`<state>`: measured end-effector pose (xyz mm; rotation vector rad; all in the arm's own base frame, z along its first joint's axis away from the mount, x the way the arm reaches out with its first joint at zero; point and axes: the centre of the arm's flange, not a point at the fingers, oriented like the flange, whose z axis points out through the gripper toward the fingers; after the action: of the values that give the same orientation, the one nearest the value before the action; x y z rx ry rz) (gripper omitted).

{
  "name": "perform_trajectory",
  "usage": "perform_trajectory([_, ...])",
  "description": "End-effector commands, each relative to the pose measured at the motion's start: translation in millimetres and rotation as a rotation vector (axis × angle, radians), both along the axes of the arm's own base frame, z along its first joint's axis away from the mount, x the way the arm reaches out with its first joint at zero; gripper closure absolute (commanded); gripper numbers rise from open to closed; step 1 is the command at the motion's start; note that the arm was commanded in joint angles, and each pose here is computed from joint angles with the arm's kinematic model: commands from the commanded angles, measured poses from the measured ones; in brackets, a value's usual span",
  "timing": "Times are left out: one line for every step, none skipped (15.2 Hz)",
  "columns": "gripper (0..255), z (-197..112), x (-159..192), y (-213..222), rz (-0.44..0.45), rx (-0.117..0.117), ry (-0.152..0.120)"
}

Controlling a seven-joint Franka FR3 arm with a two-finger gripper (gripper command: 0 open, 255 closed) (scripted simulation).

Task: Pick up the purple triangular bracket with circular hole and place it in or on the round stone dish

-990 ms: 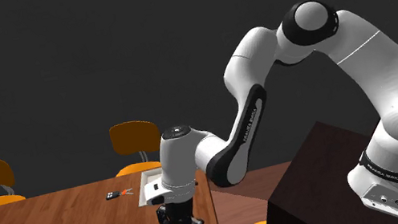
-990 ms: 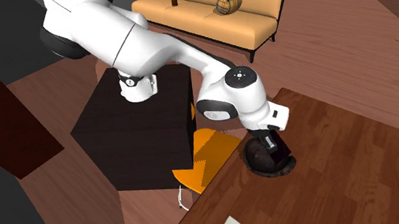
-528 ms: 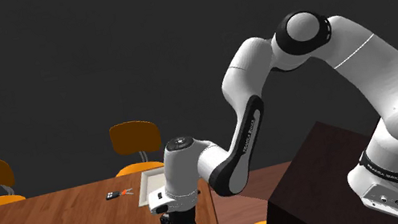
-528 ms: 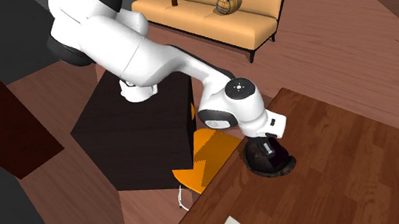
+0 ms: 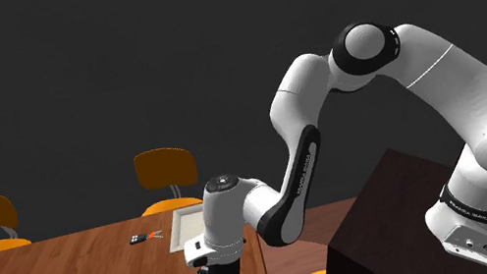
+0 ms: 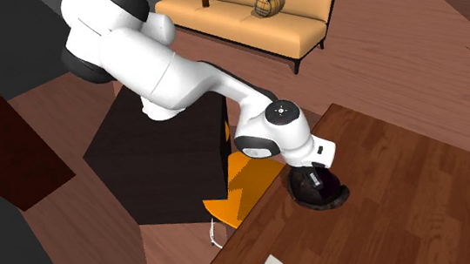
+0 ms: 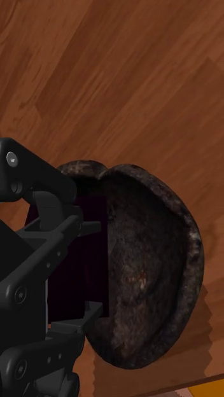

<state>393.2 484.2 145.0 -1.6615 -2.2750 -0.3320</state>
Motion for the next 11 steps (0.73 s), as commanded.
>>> perform_trajectory([255, -2, -1, -1, 0.001, -0.003, 0.003])
perform_trajectory([255, -2, -1, -1, 0.001, -0.003, 0.003])
perform_trajectory([255, -2, -1, -1, 0.001, -0.003, 0.003])
perform_trajectory([0, -2, -1, -1, 0.001, -0.003, 0.003])
perform_trajectory([0, -1, -1, -1, 0.001, -0.003, 0.003])
perform_trajectory([0, -1, -1, -1, 0.001, -0.003, 0.003])
perform_trajectory([0, -2, -1, -1, 0.001, -0.003, 0.003])
perform_trajectory([0, -2, -1, -1, 0.001, -0.003, 0.003])
perform_trajectory([0, -2, -1, -1, 0.001, -0.003, 0.003])
perform_trajectory([0, 10, 1, -6, 0.001, -0.003, 0.003])
perform_trajectory([0, 22, 2, -10, 0.001, -0.003, 0.003])
